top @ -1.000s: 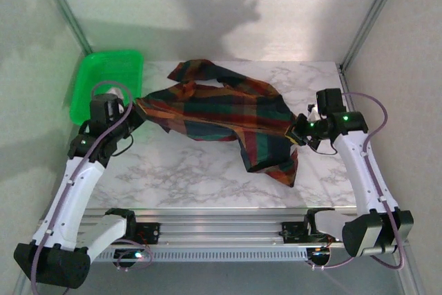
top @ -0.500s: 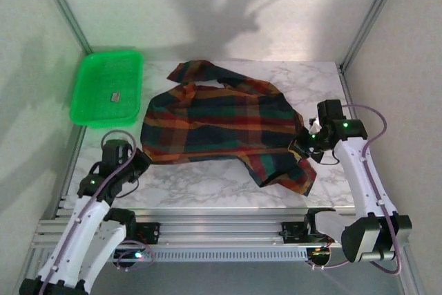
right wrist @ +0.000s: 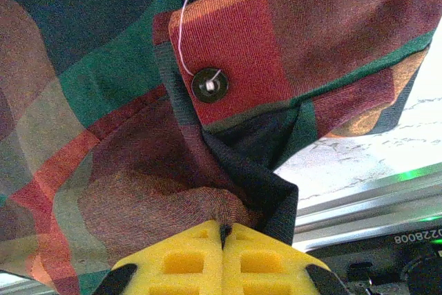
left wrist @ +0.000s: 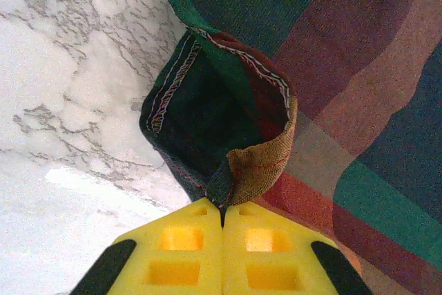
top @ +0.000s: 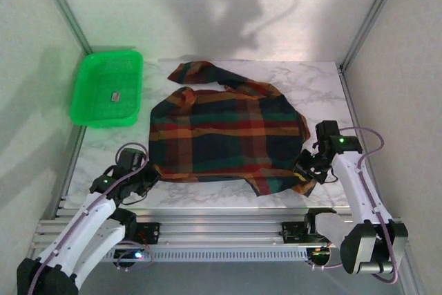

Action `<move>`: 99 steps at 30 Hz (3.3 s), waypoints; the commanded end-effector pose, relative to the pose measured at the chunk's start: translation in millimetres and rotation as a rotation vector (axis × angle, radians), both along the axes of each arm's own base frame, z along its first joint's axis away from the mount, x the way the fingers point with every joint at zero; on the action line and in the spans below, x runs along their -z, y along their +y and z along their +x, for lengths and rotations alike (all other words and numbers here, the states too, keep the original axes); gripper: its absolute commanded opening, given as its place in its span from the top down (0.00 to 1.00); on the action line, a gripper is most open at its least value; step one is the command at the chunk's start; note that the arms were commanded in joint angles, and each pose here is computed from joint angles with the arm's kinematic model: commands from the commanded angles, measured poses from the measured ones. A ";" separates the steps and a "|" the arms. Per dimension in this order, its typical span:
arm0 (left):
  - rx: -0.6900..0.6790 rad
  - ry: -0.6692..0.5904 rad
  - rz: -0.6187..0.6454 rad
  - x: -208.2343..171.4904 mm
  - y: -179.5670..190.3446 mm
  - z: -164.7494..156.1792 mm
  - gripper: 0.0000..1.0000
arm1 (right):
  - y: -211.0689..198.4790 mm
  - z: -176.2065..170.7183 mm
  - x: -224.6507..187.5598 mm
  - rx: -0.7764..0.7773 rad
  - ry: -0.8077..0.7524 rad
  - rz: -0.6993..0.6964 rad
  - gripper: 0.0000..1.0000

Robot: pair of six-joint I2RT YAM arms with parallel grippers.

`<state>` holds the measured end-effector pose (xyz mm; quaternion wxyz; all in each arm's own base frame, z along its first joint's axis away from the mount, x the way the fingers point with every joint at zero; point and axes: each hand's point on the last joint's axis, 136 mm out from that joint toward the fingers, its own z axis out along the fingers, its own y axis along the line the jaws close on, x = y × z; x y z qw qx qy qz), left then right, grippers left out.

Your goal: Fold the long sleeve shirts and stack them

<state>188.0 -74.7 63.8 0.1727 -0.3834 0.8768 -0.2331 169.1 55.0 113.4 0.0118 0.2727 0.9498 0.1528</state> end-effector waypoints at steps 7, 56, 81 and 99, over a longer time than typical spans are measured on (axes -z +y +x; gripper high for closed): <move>-0.046 -0.050 0.136 -15.0 15.7 41.2 0.97 | -17.6 39.5 1.6 0.007 -0.025 -0.092 1.00; -0.048 0.006 0.437 -48.2 48.1 135.0 0.22 | -51.1 180.2 23.9 -0.115 -0.018 -0.183 0.47; 0.435 -0.436 0.156 -108.5 -160.6 120.8 0.00 | -16.3 -1.7 80.6 0.234 0.118 -0.174 0.35; 0.264 -0.240 0.249 -29.6 -140.9 128.5 0.00 | -2.5 34.0 53.6 0.212 0.016 -0.251 1.00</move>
